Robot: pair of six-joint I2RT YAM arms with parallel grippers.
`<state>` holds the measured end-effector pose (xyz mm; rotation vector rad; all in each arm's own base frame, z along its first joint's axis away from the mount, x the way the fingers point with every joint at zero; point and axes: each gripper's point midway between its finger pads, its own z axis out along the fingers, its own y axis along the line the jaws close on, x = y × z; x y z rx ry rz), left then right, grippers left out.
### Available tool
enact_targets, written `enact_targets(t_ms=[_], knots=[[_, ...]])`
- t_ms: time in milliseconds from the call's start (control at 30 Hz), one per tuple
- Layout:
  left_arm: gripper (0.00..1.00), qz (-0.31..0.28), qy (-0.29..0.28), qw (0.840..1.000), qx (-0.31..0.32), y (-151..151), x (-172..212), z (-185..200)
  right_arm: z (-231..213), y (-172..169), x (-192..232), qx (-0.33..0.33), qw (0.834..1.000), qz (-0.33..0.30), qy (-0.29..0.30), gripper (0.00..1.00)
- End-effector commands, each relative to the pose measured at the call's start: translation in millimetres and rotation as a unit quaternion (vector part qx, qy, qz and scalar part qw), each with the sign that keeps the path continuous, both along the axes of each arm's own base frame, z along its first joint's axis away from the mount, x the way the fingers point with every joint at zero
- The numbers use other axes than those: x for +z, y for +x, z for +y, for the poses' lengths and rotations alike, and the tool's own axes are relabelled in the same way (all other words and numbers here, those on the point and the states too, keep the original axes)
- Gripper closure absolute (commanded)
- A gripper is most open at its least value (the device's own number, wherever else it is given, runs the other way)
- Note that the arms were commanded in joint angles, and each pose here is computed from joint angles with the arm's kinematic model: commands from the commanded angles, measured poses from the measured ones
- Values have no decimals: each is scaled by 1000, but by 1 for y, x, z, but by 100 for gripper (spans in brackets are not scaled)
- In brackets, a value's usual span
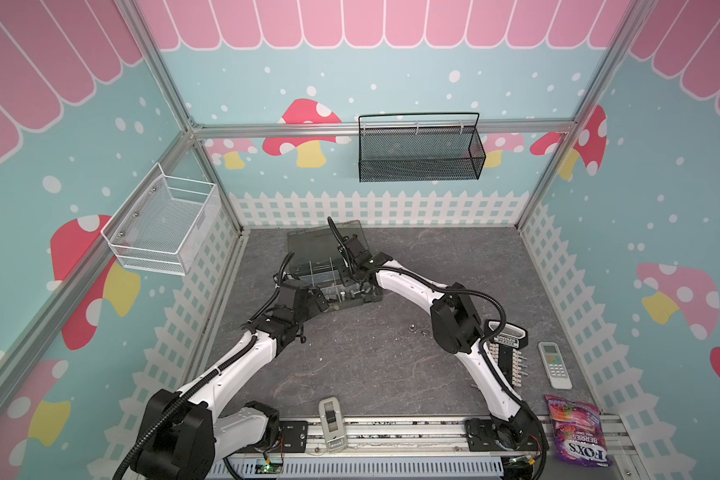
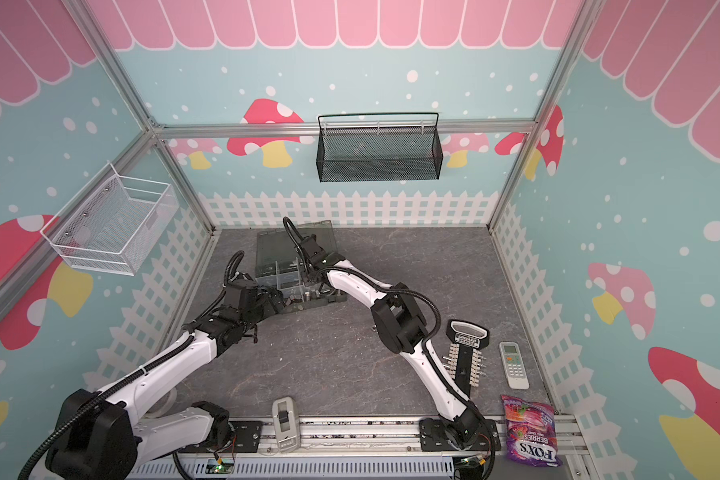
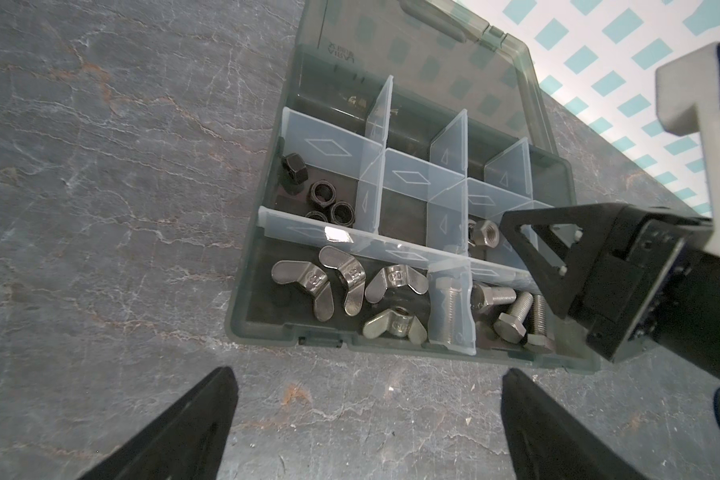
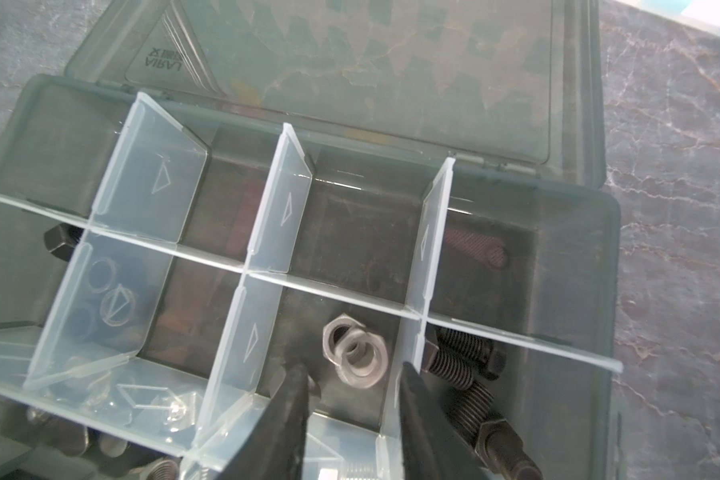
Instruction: Sort the screws and nuts into containers
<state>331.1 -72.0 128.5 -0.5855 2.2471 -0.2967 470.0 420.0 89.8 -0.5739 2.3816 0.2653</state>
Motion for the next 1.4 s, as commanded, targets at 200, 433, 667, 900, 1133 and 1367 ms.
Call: enact_targets(t_ms=[200,433,667,900,1133,1367], knots=[[0,-3,0,1000,18,-6,1,9,-2,4,21,-4,1000,-12,8,57],[0,-6,2,1000,21,-7,3,11,-23,-10,46,-33,999,-12,12,55],[0,-10,7,1000,28,-9,8,15,-75,-45,47,-77,997,1,-14,54],[0,-15,6,999,29,-9,10,15,-143,-94,29,-130,990,51,-23,54],[0,-10,-8,1000,16,-3,4,6,-194,-147,-18,-158,976,146,-36,52],[0,-2,-18,1000,7,1,-1,0,-209,-172,-51,-149,967,200,-55,51]])
